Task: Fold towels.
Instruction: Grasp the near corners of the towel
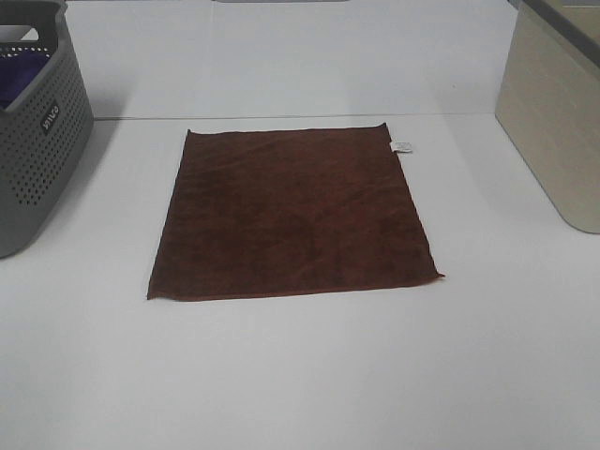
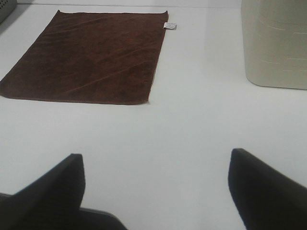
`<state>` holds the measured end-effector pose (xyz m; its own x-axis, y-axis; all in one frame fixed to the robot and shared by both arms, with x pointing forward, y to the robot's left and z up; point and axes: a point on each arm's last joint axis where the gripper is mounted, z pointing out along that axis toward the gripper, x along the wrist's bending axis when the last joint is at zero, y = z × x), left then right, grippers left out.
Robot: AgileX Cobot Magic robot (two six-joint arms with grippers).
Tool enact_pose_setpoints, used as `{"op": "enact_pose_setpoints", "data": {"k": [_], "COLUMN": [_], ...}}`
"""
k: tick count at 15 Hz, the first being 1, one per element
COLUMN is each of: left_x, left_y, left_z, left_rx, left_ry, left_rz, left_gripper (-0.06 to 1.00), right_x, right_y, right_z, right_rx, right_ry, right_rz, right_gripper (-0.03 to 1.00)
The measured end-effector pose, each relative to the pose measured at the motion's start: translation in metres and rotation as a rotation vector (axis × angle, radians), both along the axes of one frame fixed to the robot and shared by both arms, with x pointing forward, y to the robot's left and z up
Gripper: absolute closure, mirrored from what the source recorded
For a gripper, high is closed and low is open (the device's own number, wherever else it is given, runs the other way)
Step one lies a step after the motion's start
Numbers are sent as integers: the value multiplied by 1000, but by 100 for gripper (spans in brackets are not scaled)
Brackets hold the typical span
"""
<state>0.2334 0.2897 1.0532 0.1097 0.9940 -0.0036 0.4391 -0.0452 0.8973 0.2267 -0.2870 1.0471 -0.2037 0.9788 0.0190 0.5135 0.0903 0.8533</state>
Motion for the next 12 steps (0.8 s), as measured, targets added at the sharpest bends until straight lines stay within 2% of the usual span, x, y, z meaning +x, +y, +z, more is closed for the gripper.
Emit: {"op": "enact_pose_setpoints", "data": {"k": [12], "left_x": [0], "left_y": [0], "left_z": [0], "left_rx": [0], "left_ry": [0], "left_rz": [0], "left_gripper": [25], "right_x": [0], "right_y": [0], "right_z": [0], "right_rx": [0], "right_ry": [0], "right_rz": [0], "right_gripper": [19]}}
